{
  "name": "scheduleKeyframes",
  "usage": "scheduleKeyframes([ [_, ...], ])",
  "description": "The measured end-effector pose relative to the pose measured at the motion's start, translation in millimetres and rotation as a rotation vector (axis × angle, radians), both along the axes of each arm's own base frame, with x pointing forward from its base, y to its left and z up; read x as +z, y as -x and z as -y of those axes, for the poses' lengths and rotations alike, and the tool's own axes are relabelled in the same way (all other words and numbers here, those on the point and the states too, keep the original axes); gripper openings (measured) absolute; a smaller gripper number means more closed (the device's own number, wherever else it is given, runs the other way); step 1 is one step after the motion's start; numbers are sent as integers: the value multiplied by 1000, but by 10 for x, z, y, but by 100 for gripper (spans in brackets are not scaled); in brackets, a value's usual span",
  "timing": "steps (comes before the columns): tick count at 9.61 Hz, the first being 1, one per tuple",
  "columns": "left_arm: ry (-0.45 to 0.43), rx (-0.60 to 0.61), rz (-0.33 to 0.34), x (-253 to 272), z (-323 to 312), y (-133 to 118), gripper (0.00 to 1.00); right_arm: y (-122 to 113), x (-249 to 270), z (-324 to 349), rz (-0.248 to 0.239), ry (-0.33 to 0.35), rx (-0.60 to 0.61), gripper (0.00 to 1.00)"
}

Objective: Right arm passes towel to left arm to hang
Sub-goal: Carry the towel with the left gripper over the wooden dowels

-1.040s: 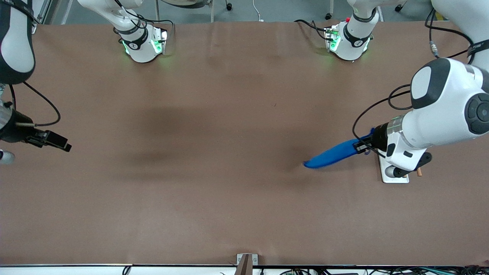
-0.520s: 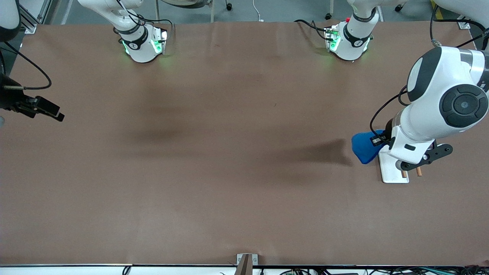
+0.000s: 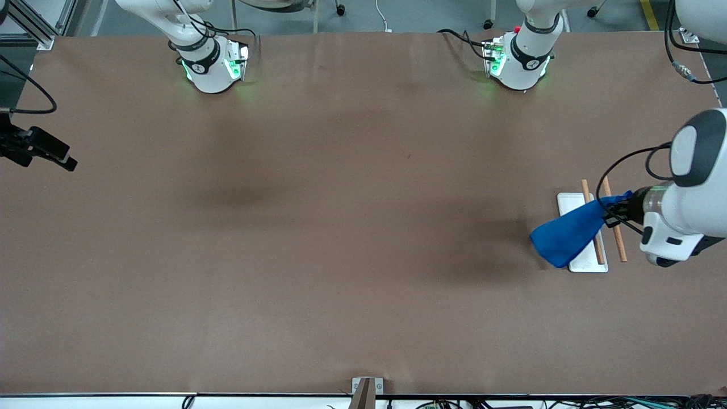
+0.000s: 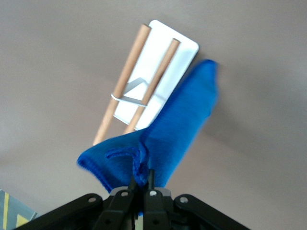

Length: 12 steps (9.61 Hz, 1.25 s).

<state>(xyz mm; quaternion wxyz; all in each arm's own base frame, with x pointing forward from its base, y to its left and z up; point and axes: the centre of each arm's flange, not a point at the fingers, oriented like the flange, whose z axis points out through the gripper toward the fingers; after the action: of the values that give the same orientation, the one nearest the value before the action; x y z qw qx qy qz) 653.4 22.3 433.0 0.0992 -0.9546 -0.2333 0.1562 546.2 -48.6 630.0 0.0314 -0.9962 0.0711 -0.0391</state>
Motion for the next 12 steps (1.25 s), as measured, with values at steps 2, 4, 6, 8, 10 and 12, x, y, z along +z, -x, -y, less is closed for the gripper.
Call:
scheduleKeyframes([
  [2, -15, -60, -40, -199, -398, -16, 4, 6, 53, -9, -14, 0, 10, 100],
  [4, -49, -170, -46, -145, -410, -40, 4, -4, -30, -13, -44, -1, 43, 100],
  [6, -60, -280, -59, -98, -434, -59, 4, -24, -92, -1, -59, -1, 52, 100],
  [8, -47, -376, -70, -69, -570, -71, 4, -26, -114, 5, -65, -2, 53, 100],
  [10, -25, -420, -64, -86, -806, -80, 4, -25, -114, 8, -66, -2, 53, 100],
  [12, -12, -442, -58, -140, -931, -96, 4, -25, -115, 10, -66, -2, 53, 100],
])
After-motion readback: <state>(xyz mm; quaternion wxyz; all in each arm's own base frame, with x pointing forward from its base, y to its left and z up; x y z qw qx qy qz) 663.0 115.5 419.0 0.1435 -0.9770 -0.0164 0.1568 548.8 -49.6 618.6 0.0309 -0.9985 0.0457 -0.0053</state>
